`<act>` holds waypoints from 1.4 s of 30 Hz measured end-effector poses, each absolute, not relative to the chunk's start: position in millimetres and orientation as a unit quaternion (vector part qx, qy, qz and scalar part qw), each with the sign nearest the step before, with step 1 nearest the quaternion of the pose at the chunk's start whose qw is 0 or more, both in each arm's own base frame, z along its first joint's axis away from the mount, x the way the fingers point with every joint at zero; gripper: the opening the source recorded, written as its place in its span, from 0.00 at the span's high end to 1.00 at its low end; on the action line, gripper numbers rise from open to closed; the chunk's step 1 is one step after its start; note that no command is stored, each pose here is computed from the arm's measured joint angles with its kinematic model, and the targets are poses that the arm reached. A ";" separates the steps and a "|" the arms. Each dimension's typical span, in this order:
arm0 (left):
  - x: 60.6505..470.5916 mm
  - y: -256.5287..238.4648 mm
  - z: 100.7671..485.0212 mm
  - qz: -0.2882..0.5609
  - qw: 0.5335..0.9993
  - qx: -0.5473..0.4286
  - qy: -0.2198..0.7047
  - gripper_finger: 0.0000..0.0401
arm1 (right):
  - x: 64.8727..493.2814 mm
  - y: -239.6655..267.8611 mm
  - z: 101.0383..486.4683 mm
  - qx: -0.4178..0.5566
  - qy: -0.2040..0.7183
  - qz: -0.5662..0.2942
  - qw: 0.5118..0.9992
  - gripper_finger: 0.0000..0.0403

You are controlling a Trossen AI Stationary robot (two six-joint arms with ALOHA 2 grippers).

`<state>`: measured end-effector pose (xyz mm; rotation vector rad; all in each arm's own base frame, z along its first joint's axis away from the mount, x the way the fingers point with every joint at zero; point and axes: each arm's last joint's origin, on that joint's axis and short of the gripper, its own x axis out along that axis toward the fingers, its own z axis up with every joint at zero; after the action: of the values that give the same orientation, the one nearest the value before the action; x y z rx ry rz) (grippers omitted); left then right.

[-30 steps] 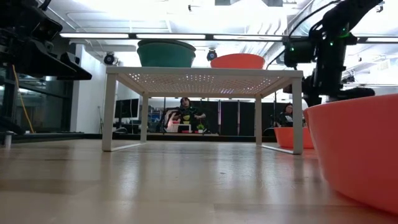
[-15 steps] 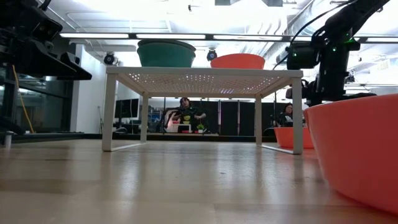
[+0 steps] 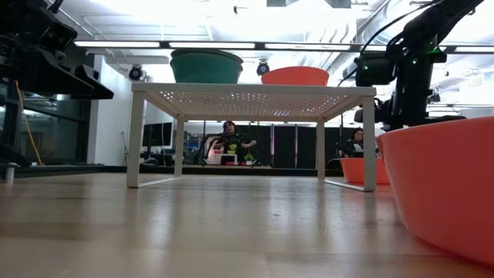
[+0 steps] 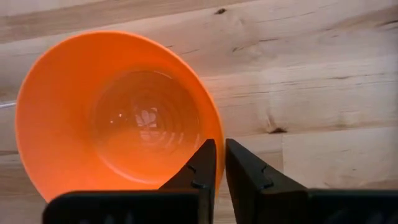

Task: Pick & Place Mini bowls
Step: Stack the top orange bowl on the orange bowl on the shelf

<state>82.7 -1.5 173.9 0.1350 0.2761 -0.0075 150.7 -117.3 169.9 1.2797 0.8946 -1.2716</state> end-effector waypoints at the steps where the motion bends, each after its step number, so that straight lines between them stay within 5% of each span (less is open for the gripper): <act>1: 82.7 -1.5 173.9 -0.004 0.988 0.067 0.137 0.44 | 150.6 -117.3 169.9 0.537 0.376 -0.533 0.535 0.95; 27: 82.7 -1.5 173.9 -0.003 0.988 0.067 0.138 0.44 | 148.7 -119.0 171.6 0.519 0.395 -0.525 0.547 1.00; 42: 82.7 -1.3 173.9 -0.001 0.988 0.068 0.138 0.44 | 140.4 -127.3 219.6 0.479 0.416 -0.541 0.553 1.00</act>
<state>82.7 -1.3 173.9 0.1360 0.2764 -0.0022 140.4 -127.3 219.6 1.1313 0.9830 -1.2784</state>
